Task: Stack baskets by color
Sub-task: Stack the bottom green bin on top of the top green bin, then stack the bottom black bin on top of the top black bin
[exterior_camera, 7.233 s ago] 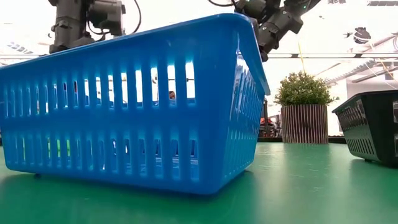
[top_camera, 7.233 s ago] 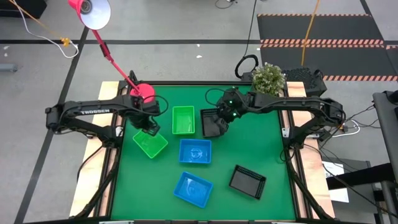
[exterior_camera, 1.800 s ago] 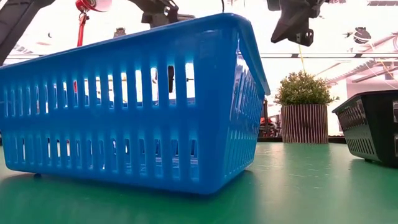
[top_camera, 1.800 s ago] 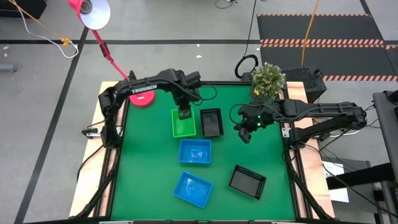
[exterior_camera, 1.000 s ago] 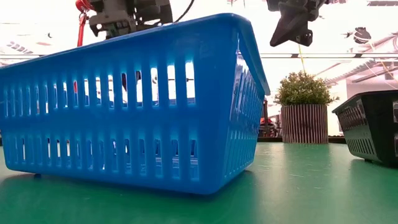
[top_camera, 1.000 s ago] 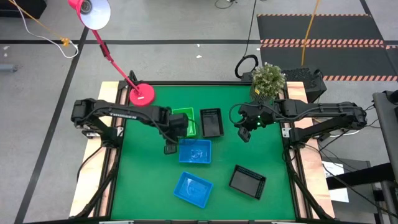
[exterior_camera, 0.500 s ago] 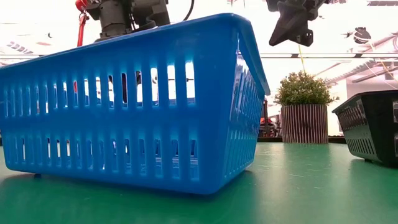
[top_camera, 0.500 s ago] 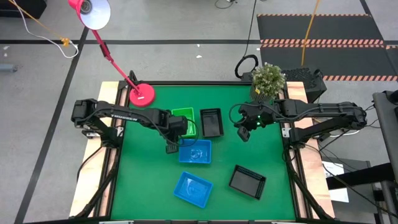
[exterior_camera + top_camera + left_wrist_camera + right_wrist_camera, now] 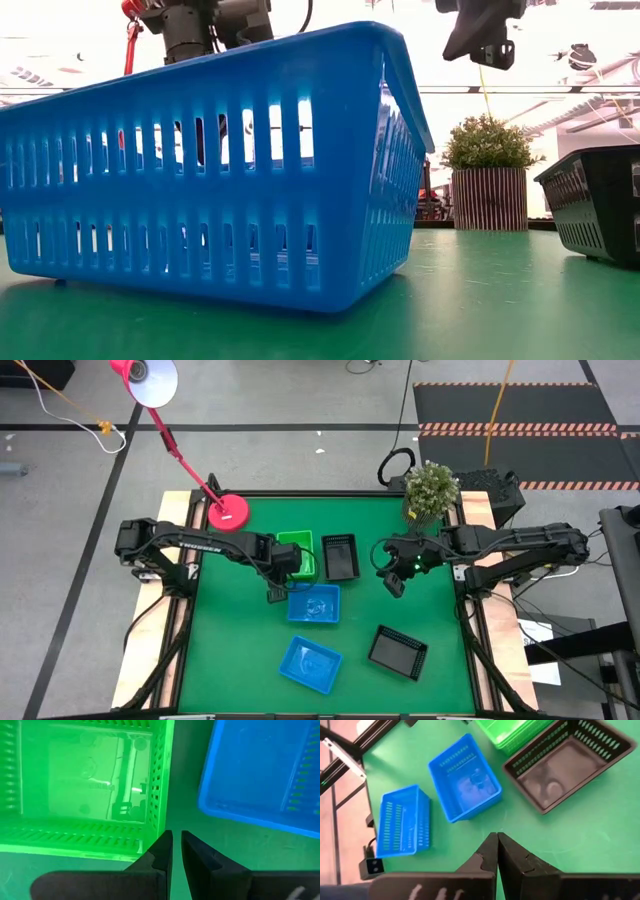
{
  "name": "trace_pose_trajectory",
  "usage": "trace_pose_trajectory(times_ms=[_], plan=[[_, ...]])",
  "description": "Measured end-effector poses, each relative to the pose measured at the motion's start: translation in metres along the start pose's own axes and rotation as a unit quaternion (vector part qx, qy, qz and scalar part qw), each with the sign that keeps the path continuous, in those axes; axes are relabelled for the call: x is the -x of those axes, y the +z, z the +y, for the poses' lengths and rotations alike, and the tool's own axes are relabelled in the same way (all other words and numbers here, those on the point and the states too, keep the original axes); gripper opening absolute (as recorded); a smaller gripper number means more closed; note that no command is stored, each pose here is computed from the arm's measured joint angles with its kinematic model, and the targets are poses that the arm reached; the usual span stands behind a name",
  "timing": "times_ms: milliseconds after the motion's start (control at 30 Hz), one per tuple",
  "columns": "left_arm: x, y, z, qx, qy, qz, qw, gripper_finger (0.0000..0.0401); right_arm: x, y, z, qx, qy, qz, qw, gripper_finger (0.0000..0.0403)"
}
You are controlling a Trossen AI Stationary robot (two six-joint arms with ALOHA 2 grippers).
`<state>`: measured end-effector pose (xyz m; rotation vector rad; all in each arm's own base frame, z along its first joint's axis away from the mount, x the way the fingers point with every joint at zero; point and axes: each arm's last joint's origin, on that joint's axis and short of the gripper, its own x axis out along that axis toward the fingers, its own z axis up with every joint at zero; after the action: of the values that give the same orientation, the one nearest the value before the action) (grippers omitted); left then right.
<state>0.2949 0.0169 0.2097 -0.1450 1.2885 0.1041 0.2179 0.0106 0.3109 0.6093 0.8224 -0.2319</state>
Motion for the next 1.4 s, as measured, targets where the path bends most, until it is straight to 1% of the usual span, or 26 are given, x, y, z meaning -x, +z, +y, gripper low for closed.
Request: trace_pose_trajectory(times_ms=[133,267,400,533,700,800,867,967,1167,1400], plan=[[0.003,-0.003,0.000,-0.001,0.001,0.010,1.000,0.0042,0.000,-0.007,0.008,-0.001,0.012,0.010,1.000,0.0000],[0.006,-0.006,-0.002,-0.003,-0.009,0.020,1.000,0.0042,0.001,-0.015,0.015,0.005,0.017,0.029,0.999,0.0000],[0.010,-0.008,-0.005,0.014,-0.014,0.015,1.000,0.0042,0.001,-0.026,0.019,0.009,0.013,0.057,0.998,0.0008],[0.015,-0.008,-0.005,0.053,-0.015,0.008,0.998,0.0042,0.002,-0.038,0.026,0.029,0.013,0.084,0.996,0.0039],[0.016,-0.008,-0.006,0.083,-0.016,0.005,0.996,0.0042,0.000,-0.053,0.031,0.071,-0.004,0.102,0.992,0.0092],[0.016,-0.009,-0.010,0.091,-0.017,0.005,0.996,0.0042,-0.008,-0.064,0.029,0.084,-0.013,0.115,0.990,0.0120],[0.016,-0.010,-0.015,0.094,-0.018,0.007,0.995,0.0042,-0.015,-0.073,0.023,0.081,-0.022,0.137,0.987,0.0134],[0.016,-0.011,-0.022,0.109,-0.022,0.009,0.994,0.0042,-0.027,-0.088,0.018,0.083,-0.013,0.159,0.984,0.0148],[0.016,-0.016,-0.042,0.144,-0.030,0.015,0.989,0.0042,-0.047,-0.116,0.011,0.130,0.011,0.168,0.977,0.0150],[0.017,-0.023,-0.067,0.169,-0.031,0.018,0.985,0.0042,-0.058,-0.136,0.001,0.148,0.019,0.191,0.970,0.0147]])
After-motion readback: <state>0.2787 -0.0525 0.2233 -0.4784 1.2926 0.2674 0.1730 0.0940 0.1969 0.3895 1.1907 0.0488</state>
